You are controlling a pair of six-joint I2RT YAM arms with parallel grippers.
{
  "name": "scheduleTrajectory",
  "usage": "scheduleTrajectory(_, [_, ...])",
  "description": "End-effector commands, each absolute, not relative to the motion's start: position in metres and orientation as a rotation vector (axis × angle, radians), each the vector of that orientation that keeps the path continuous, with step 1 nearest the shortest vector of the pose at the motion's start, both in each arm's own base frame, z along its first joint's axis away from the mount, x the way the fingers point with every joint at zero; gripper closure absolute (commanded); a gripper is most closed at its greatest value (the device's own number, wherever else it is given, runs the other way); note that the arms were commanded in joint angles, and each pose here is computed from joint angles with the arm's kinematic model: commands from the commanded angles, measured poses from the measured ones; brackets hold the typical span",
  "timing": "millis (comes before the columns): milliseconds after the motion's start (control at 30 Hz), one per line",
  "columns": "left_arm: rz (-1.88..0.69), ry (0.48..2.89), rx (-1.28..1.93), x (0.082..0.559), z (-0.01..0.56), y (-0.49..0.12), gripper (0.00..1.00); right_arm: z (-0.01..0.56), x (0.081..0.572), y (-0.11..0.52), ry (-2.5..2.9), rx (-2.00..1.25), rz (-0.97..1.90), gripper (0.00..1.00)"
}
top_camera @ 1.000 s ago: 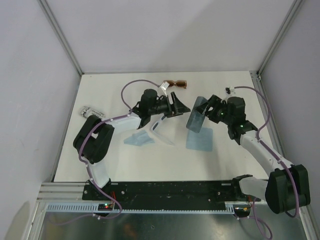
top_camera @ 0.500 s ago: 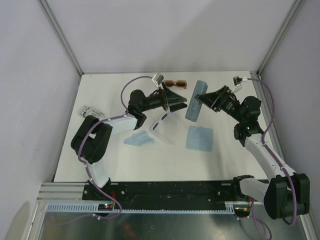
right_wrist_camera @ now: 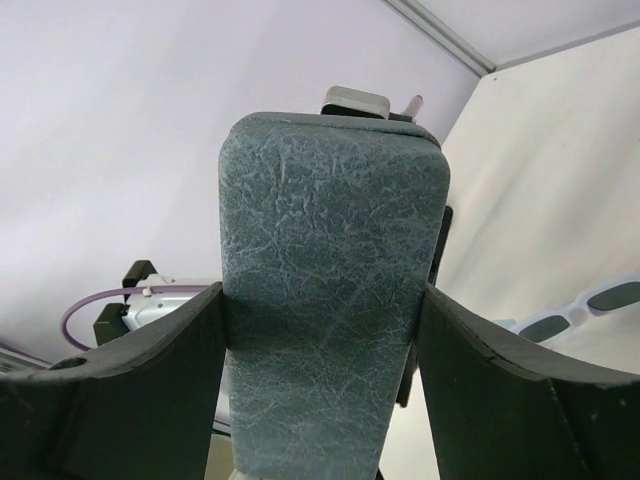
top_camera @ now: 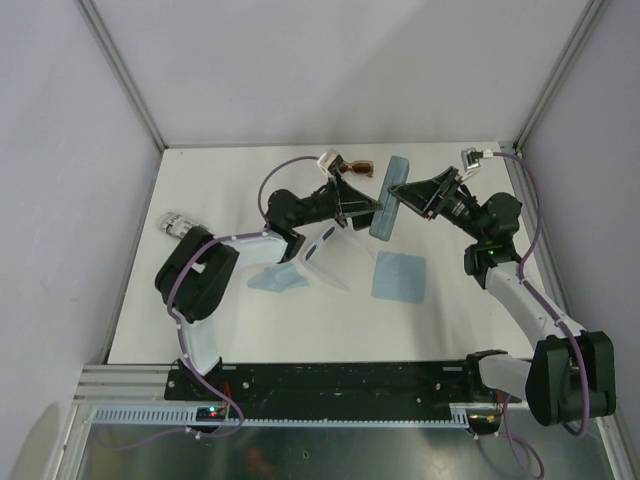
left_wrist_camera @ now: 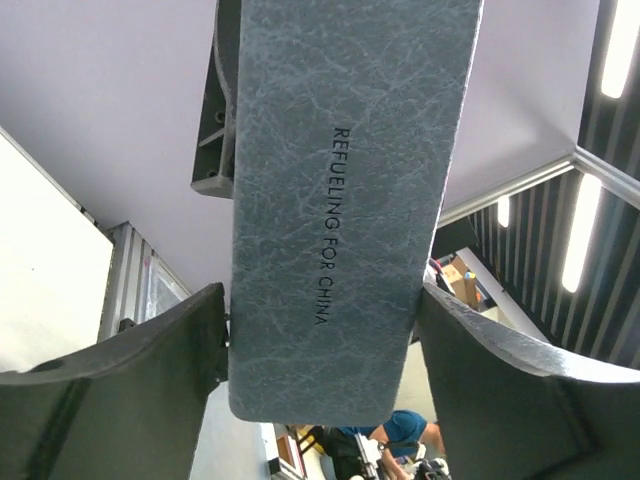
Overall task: Organize the sunglasses
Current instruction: Open the sunglasses case at the center of the board.
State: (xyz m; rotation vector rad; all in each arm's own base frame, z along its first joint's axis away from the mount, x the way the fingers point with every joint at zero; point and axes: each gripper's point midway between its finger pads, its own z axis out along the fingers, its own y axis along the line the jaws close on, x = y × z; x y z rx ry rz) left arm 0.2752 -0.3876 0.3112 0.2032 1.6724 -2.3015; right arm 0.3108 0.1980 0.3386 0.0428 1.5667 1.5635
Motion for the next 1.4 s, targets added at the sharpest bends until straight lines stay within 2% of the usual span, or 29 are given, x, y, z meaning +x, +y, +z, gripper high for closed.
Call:
scheduleTrajectory(0, [-2.33, 1.589, 0.296, 0.266, 0.326, -0.389, 0.31, 0.358, 0.301, 0.199, 1.493, -0.033, 1.57, 0.75])
scheduleTrajectory(133, [-2.324, 1.578, 0.303, 0.267, 0.328, -0.389, 0.56, 0.353, 0.303, 0.199, 1.517, -0.025, 1.553, 0.76])
scheduleTrajectory(367, [-2.283, 1.567, 0.315, 0.272, 0.326, -0.387, 0.81, 0.336, 0.308, 0.195, 1.586, 0.001, 1.479, 0.78])
scheduleTrajectory(633, [-2.146, 1.679, 0.289, 0.283, 0.296, -0.398, 0.85, 0.292, 0.328, 0.194, 1.758, 0.107, 1.258, 0.82])
scheduleTrajectory(900, [-1.676, 1.9, 0.227, 0.318, 0.252, -0.4, 0.85, 0.247, 0.344, 0.191, 1.914, 0.204, 1.021, 0.84])
scheduleTrajectory(1067, [-1.533, 1.978, 0.193, 0.328, 0.227, -0.397, 0.86, 0.221, 0.349, 0.195, 1.988, 0.255, 0.936, 0.84])
scheduleTrajectory(1133, [-1.492, 2.002, 0.172, 0.333, 0.217, -0.396, 0.86, 0.21, 0.351, 0.193, 2.021, 0.291, 0.89, 0.8])
scheduleTrajectory(1167, [-1.479, 2.014, 0.164, 0.334, 0.212, -0.395, 0.86, 0.207, 0.352, 0.193, 2.032, 0.298, 0.882, 0.75])
scheduleTrajectory(1200, [-1.469, 2.026, 0.155, 0.335, 0.207, -0.394, 0.87, 0.205, 0.351, 0.194, 2.042, 0.301, 0.884, 0.68])
scheduleTrajectory(1300, [-1.476, 2.062, 0.138, 0.336, 0.195, -0.392, 0.87, 0.206, 0.348, 0.196, 2.052, 0.296, 0.921, 0.36])
scheduleTrajectory(1367, [-1.505, 2.07, 0.132, 0.337, 0.193, -0.389, 0.87, 0.211, 0.345, 0.196, 2.051, 0.282, 0.983, 0.25])
